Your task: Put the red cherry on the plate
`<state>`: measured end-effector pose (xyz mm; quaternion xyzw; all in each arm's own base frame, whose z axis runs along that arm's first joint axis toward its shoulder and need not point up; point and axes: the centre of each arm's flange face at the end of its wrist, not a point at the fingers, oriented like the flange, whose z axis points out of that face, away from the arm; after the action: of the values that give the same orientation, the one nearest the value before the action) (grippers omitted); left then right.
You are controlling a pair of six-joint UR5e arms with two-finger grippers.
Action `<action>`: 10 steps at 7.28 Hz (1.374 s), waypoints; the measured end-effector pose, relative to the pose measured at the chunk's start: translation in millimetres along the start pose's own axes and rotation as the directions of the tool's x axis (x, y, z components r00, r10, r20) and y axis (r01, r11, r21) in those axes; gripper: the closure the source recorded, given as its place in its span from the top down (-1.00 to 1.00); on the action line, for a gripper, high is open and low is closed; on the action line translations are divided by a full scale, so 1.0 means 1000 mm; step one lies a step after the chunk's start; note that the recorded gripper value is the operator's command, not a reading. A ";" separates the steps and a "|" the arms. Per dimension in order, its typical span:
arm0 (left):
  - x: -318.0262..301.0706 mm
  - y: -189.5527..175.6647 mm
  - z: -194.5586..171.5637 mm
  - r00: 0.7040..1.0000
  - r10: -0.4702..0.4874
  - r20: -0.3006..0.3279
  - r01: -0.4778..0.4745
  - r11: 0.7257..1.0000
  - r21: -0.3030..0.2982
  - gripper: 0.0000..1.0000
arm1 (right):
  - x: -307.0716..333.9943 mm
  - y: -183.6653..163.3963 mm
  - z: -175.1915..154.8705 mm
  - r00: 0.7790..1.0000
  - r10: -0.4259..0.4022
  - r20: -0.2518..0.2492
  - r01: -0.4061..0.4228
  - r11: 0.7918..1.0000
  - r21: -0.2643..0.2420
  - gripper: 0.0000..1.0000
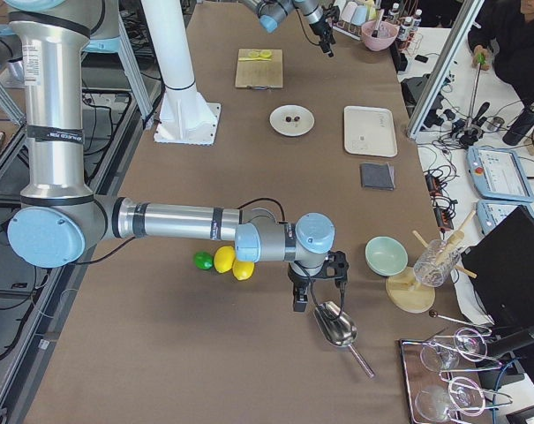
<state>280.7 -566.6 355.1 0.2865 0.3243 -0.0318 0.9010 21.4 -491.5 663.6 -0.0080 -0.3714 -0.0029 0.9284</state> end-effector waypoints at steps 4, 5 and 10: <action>-0.261 -0.005 -0.031 1.000 0.010 -0.020 -0.016 0.956 -0.294 0.95 | -0.022 -0.025 -0.026 1.000 0.010 0.003 -0.010 0.999 0.048 0.99; -0.313 0.021 -0.038 0.998 -0.012 -0.056 -0.007 0.942 -0.335 0.95 | -0.025 -0.027 -0.029 1.000 0.016 0.005 -0.016 0.998 0.056 0.99; -0.395 0.081 -0.058 0.996 -0.063 -0.060 0.037 0.930 -0.366 0.95 | -0.037 -0.027 -0.042 1.000 0.003 0.007 -0.004 0.997 0.080 0.99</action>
<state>-42.9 -518.7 597.2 0.1069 0.3634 0.0159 0.9253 23.1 -519.2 608.0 0.0284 -0.3746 0.0136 0.9267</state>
